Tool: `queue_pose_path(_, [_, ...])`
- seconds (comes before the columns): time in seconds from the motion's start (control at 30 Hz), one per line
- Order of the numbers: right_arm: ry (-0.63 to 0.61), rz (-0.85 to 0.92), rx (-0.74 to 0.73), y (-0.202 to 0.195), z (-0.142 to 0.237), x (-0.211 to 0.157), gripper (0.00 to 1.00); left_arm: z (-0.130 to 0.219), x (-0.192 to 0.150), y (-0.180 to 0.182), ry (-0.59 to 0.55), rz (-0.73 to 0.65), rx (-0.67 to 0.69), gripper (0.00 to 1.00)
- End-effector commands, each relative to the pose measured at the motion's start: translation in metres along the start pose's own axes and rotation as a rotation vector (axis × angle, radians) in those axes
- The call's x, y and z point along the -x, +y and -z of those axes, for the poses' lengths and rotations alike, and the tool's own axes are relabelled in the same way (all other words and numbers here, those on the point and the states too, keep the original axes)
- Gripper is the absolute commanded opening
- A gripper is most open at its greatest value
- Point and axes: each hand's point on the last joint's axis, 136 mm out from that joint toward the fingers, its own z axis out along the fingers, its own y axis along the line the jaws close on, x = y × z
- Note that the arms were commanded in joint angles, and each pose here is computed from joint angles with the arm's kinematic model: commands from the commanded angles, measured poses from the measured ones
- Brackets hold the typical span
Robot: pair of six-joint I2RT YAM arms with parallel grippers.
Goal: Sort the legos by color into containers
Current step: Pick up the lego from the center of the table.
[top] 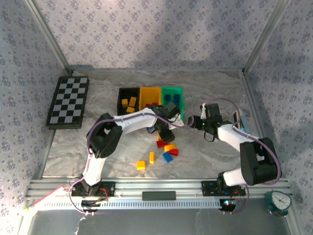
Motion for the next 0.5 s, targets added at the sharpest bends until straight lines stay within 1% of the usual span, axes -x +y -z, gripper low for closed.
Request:
queue_pose_path(0.0, [-0.017, 0.013, 0.011, 0.006, 0.002, 0.008, 0.64, 0.004, 0.001, -0.001, 0.035, -0.045, 0.013, 0.63])
queue_pose_path(0.17, [-0.008, 0.008, 0.020, 0.008, 0.001, 0.007, 0.64, -0.014, -0.007, 0.005, 0.113, -0.080, 0.079, 0.63])
queue_pose_path(0.37, [-0.008, 0.011, 0.014, 0.007, 0.000, 0.007, 0.64, -0.022, -0.006, 0.008, 0.143, -0.090, 0.094, 0.62])
queue_pose_path(0.4, [-0.009, 0.012, 0.011, 0.006, 0.000, 0.006, 0.64, -0.022, -0.006, 0.009, 0.149, -0.090, 0.100, 0.60])
queue_pose_path(0.47, [-0.004, 0.010, 0.005, 0.005, 0.000, 0.006, 0.64, -0.021, -0.003, 0.008, 0.136, -0.093, 0.096, 0.53])
